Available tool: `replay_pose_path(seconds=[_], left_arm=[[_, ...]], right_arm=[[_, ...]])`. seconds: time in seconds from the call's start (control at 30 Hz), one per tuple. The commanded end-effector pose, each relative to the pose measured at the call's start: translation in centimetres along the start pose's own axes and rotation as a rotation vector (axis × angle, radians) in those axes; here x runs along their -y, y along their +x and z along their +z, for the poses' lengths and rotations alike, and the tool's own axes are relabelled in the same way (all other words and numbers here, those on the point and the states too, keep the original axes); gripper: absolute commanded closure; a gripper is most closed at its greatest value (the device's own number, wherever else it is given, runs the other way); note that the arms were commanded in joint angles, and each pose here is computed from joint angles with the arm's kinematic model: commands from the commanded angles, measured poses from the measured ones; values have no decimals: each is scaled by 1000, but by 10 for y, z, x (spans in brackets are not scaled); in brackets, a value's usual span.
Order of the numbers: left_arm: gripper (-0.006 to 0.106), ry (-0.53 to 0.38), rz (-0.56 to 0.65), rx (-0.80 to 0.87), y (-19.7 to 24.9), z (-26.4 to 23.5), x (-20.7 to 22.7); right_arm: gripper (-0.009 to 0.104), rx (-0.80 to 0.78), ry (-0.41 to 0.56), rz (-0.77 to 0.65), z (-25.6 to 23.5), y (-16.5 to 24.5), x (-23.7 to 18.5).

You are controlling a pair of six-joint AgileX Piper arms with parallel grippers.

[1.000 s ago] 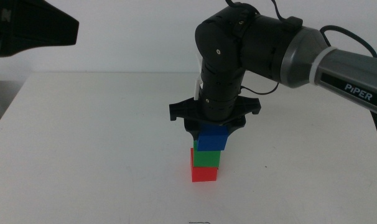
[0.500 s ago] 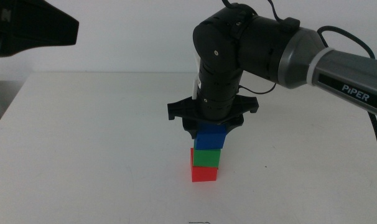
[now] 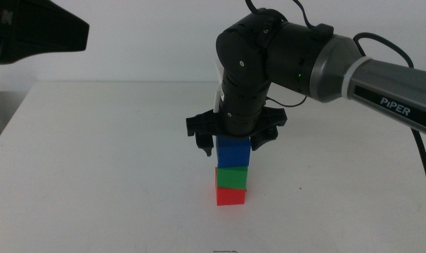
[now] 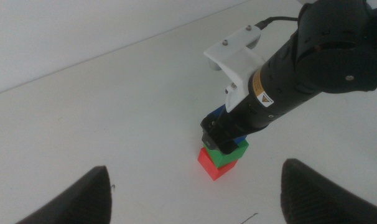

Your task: Stack red cubes first, then green, then blue cubes in a specific spot.

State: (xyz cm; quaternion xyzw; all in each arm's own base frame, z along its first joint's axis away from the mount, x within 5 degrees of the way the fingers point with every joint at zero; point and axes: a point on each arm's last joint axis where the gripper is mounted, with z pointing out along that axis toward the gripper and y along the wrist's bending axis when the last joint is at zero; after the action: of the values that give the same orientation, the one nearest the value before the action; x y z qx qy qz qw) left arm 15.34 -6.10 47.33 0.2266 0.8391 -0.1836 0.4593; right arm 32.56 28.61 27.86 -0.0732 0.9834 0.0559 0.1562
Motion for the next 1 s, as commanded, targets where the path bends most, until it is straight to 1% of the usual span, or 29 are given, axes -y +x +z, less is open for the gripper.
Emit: replay_pose_path(seconds=[0.0,0.1,0.2,0.4,0.53,0.6,0.7,0.83,0.97], left_arm=[[7,5,-6,88,-9,-8,4],[7,5,-6,88,-9,-8,4],[7,5,-6,88,-9,-8,4],[7,6,-6,88,-9,-8,4],[7,6,-6,88,-9,-8,4],[7,6,-6,88,-9,-8,4],[7,6,-6,88,-9,-8,4],[7,6,-6,88,-9,-8,4],[7,6,-6,88,-9,-8,4]], right_arm=[[21,94,-45,-9,-33,-6,1],[21,103,-50,-8,-38,-6,2],[21,142,-66,-5,-58,-5,6],[21,260,-105,-50,-115,1,21],[21,358,-125,-33,-160,3,50],[21,408,-103,-7,-177,2,72],[21,495,-24,31,-202,4,111],[21,621,32,77,-236,27,159],[21,722,106,125,-256,55,198]])
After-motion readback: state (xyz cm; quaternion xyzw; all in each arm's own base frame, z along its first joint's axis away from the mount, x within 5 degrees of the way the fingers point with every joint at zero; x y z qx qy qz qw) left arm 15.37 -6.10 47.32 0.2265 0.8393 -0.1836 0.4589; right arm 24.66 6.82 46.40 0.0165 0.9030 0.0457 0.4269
